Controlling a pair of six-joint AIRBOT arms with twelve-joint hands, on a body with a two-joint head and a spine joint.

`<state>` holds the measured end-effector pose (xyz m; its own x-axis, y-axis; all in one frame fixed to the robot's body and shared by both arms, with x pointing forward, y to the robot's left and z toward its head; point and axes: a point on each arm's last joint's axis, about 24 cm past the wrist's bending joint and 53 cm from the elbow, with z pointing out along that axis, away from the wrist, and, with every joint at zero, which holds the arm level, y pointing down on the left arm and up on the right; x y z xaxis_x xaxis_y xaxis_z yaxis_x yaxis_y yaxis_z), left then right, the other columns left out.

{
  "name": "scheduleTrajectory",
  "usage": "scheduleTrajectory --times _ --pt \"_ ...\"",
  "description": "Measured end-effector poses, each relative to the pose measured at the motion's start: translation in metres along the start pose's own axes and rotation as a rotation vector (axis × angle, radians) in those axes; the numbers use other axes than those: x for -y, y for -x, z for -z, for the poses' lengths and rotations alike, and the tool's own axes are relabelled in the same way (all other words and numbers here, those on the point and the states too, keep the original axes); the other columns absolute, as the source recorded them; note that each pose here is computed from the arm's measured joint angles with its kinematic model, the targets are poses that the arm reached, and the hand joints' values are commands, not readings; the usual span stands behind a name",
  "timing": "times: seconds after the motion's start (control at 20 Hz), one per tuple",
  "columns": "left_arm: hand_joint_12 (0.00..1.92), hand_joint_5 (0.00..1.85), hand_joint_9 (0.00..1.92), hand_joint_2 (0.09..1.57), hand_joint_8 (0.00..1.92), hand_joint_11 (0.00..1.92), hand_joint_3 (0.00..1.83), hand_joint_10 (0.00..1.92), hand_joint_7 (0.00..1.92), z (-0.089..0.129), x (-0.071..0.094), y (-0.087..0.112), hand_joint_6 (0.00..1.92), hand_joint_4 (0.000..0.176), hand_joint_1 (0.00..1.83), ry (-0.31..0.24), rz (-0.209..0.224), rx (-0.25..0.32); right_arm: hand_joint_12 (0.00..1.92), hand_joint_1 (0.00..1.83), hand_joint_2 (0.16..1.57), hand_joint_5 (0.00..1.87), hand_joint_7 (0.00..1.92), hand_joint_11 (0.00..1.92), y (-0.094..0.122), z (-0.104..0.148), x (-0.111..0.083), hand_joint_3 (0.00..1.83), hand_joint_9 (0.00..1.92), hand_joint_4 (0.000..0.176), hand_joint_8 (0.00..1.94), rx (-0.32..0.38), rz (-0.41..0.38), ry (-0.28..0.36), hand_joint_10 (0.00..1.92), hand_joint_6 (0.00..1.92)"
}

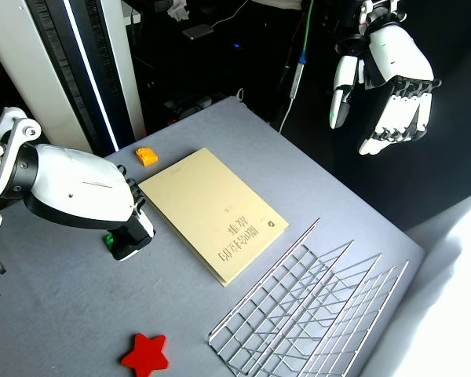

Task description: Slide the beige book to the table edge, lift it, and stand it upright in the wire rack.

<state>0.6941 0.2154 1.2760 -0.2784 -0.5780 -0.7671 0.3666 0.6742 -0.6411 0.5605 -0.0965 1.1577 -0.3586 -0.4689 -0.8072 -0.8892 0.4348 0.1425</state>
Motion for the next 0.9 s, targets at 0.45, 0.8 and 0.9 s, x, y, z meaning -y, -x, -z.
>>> scheduleTrajectory --times 0.45,0.8,0.9 --pt "0.38 0.16 0.14 1.10 0.00 0.00 0.00 0.00 0.17 0.011 -0.030 0.011 0.00 0.000 0.18 0.103 -0.022 -0.011 0.66 0.10 1.16 0.22 0.22 0.00 -0.012 -0.003 0.007 0.00 0.23 0.000 0.01 -0.045 0.024 -0.006 0.01 0.00" --pt "0.29 0.14 0.12 1.12 0.00 0.00 0.00 0.00 0.15 0.011 -0.086 0.038 0.00 0.000 0.15 0.257 0.020 0.008 0.71 0.11 1.14 0.21 0.20 0.00 -0.020 -0.018 0.010 0.00 0.23 0.000 0.00 -0.094 0.040 0.003 0.00 0.00" --pt "0.30 0.16 0.13 1.11 0.01 0.00 0.00 0.01 0.16 0.010 -0.090 0.064 0.01 0.000 0.17 0.221 0.008 0.094 0.79 0.10 1.13 0.23 0.24 0.00 -0.017 -0.024 0.007 0.00 0.26 0.000 0.01 -0.084 0.026 0.010 0.01 0.01"
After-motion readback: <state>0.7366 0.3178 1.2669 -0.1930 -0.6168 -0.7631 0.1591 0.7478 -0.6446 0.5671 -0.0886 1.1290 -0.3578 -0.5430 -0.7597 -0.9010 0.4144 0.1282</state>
